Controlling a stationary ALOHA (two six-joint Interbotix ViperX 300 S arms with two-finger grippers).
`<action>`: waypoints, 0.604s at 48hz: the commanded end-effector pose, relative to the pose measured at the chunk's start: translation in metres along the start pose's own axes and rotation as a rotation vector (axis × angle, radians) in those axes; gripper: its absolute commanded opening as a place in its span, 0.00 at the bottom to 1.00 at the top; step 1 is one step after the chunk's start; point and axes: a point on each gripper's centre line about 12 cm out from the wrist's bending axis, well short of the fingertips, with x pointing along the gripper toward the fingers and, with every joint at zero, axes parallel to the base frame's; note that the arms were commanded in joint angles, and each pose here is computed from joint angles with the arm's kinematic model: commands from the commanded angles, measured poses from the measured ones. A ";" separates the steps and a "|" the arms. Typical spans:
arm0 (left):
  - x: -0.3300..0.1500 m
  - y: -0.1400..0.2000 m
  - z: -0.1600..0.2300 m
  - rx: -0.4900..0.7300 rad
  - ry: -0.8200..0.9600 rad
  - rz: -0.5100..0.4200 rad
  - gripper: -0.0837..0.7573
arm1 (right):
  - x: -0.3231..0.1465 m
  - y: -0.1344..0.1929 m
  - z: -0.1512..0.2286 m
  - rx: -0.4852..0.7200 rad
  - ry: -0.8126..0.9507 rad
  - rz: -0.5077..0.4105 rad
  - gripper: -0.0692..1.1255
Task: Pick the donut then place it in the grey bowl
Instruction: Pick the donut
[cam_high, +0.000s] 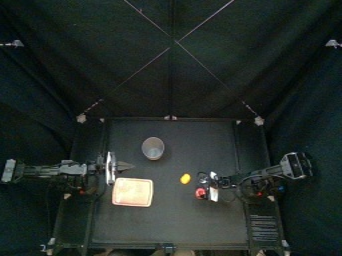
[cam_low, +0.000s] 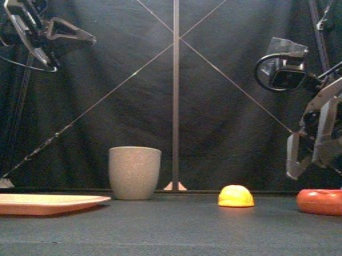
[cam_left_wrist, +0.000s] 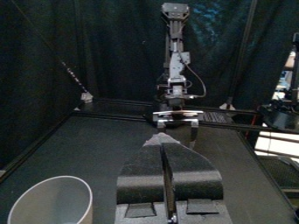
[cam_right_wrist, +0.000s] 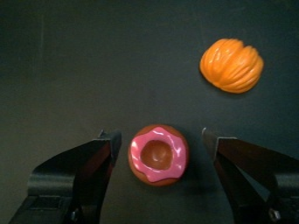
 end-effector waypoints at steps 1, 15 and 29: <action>0.002 0.001 0.006 -0.006 -0.017 0.005 0.14 | 0.007 0.004 0.003 -0.003 0.029 0.005 0.94; 0.002 0.001 0.006 -0.007 -0.019 0.006 0.14 | 0.018 0.006 -0.009 -0.011 0.103 -0.002 0.94; 0.001 0.001 0.003 -0.006 -0.012 0.005 0.14 | 0.020 0.007 -0.009 0.009 0.125 -0.003 0.86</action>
